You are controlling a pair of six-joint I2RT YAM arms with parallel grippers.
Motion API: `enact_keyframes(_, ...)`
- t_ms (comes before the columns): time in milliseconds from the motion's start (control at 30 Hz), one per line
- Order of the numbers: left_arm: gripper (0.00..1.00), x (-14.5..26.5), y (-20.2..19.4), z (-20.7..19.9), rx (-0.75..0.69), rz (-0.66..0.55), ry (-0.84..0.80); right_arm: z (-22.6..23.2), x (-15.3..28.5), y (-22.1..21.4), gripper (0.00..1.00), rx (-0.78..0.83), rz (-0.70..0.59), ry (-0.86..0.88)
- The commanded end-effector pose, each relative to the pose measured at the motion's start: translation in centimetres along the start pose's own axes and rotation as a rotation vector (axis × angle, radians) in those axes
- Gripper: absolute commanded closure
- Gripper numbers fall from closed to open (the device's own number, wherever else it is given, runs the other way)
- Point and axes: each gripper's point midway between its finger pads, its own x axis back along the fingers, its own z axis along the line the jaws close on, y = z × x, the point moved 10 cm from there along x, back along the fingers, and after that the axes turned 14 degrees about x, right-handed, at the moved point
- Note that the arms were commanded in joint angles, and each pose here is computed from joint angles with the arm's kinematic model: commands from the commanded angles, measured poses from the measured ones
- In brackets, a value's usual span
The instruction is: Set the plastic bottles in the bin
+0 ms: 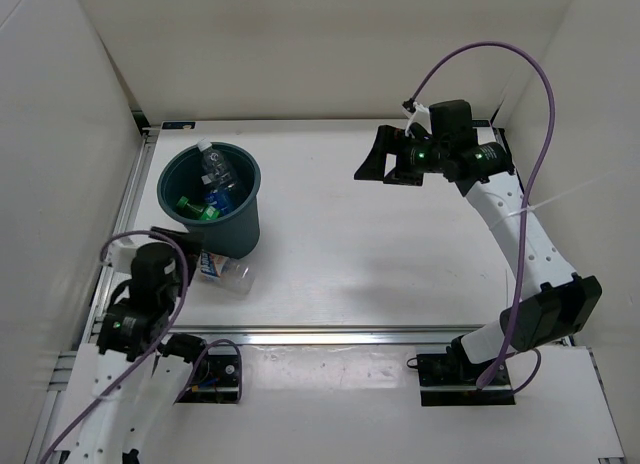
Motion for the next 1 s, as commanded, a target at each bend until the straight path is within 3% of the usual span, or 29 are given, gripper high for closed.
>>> enact_keyframes(0, 0.0, -2.5, -2.9, 3.1, 0.133, 0.139, 0.087, 0.4, 0.4, 0.2, 0.0, 0.024, -0.022, 0.035)
enact_keyframes(200, 0.0, -5.2, -5.4, 8.5, 0.27, 0.186, 0.131, 0.4, 0.4, 0.2, 0.0, 0.024, -0.022, 0.035)
enact_keyframes(567, 0.0, -8.9, -6.8, 11.8, 0.239, 0.112, 0.173, 0.4, 1.3, -0.7, 0.0, 0.038, -0.025, 0.018)
enact_keyframes(967, 0.0, -11.0, -8.0, 15.2, 0.214, 0.108, 0.242, 0.4, 2.1, -0.6, 0.0, 0.058, -0.024, 0.0)
